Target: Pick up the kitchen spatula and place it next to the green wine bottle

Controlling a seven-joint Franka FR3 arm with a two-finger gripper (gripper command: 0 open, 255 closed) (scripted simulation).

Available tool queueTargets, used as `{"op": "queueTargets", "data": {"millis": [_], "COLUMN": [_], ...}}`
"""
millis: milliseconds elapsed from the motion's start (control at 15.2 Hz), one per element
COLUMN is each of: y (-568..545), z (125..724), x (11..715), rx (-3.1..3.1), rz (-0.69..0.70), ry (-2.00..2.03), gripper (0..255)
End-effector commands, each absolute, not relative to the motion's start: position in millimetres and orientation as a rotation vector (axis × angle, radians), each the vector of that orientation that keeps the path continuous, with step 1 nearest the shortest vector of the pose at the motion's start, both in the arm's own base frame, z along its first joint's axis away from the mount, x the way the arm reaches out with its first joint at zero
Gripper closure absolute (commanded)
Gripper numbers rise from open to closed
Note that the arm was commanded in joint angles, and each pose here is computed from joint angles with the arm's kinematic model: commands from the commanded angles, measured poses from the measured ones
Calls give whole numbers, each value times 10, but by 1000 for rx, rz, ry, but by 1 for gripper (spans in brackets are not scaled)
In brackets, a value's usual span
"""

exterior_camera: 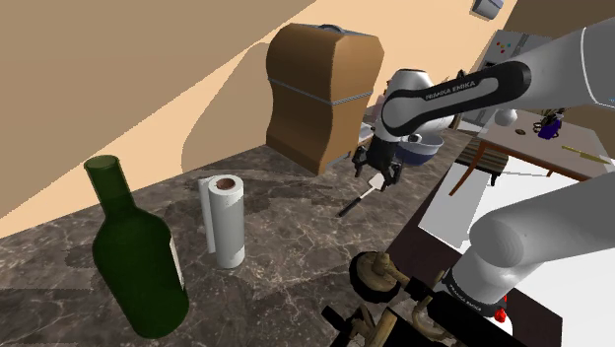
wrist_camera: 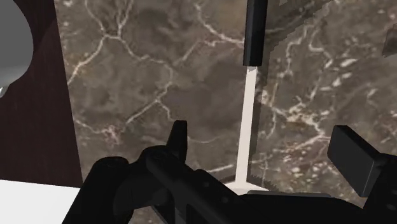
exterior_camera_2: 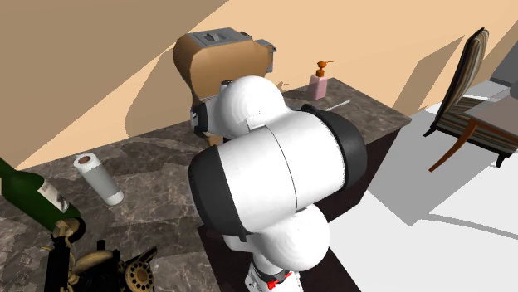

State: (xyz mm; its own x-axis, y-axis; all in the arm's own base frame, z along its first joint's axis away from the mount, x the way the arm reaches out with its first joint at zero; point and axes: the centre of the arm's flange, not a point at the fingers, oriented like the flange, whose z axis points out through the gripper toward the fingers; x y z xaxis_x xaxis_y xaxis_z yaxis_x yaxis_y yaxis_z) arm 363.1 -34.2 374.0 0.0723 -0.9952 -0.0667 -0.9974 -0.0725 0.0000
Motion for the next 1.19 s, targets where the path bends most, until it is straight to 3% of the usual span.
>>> {"op": "queueTargets", "data": {"millis": [0, 792, 858, 1122], "y": [-343, -327, -327, -327], "z": [3626, 3385, 3385, 3385], "x": [3635, 3634, 3634, 3634], "rx": [-2250, -2250, -2250, -2250], "rz": [75, 75, 75, 75], "ry": [2125, 2125, 2125, 2125], "gripper": [0, 0, 255, 255]}}
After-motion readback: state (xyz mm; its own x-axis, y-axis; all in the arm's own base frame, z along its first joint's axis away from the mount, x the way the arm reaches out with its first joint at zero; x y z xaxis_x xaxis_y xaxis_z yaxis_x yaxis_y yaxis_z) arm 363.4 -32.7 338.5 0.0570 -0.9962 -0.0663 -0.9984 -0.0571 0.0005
